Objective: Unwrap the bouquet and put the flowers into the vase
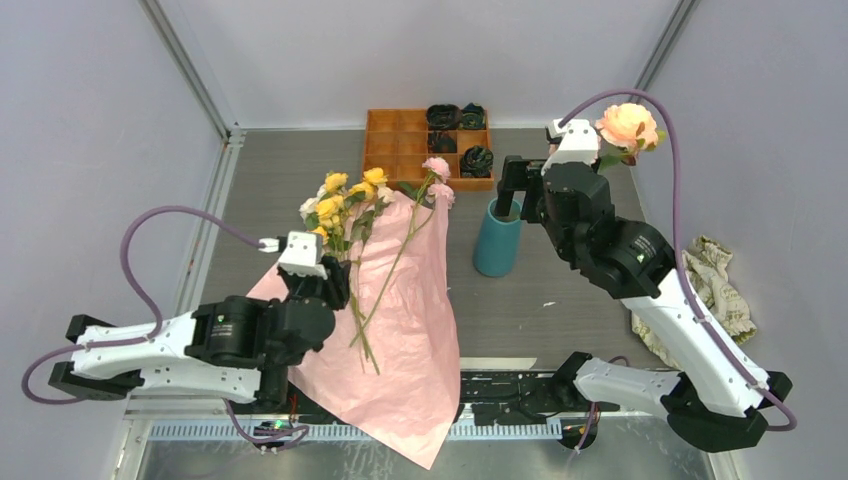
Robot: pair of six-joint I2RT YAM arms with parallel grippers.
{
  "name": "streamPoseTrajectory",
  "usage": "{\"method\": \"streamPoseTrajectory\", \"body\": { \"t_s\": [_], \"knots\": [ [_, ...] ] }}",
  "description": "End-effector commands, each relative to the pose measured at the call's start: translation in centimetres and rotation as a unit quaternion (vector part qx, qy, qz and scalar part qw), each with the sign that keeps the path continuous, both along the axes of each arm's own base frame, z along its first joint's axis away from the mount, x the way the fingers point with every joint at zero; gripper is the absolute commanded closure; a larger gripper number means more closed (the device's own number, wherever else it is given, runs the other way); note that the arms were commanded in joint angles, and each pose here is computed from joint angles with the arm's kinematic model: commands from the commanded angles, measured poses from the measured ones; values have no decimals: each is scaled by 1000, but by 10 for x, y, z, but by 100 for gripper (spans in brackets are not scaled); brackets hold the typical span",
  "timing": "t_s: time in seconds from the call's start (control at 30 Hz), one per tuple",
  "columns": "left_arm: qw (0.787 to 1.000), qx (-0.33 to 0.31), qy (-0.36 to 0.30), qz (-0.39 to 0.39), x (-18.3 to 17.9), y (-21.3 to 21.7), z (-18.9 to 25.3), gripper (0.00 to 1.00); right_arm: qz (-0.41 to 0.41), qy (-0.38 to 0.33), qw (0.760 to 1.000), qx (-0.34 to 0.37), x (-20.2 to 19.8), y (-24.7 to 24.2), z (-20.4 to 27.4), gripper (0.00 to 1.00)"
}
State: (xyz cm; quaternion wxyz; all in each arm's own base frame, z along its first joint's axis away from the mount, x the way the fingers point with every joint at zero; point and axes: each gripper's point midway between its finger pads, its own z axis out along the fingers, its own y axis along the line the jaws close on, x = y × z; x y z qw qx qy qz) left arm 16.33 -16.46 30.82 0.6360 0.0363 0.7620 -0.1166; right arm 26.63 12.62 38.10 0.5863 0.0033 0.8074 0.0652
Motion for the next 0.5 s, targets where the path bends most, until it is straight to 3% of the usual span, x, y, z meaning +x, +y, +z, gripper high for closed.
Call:
{"method": "streamPoseTrajectory", "body": {
  "t_s": [0.0, 0.27, 0.47],
  "knots": [
    [998, -21, 40, -33, 6, -32, -5, 60, -13, 9, 1000, -14, 0, -7, -1, 1],
    [998, -10, 57, -32, 14, -47, -18, 61, 32, 43, 998, -16, 29, 38, -29, 1],
    [996, -27, 74, -47, 27, -58, -25, 61, 49, 119, 992, -16, 47, 67, -38, 3]
  ]
}}
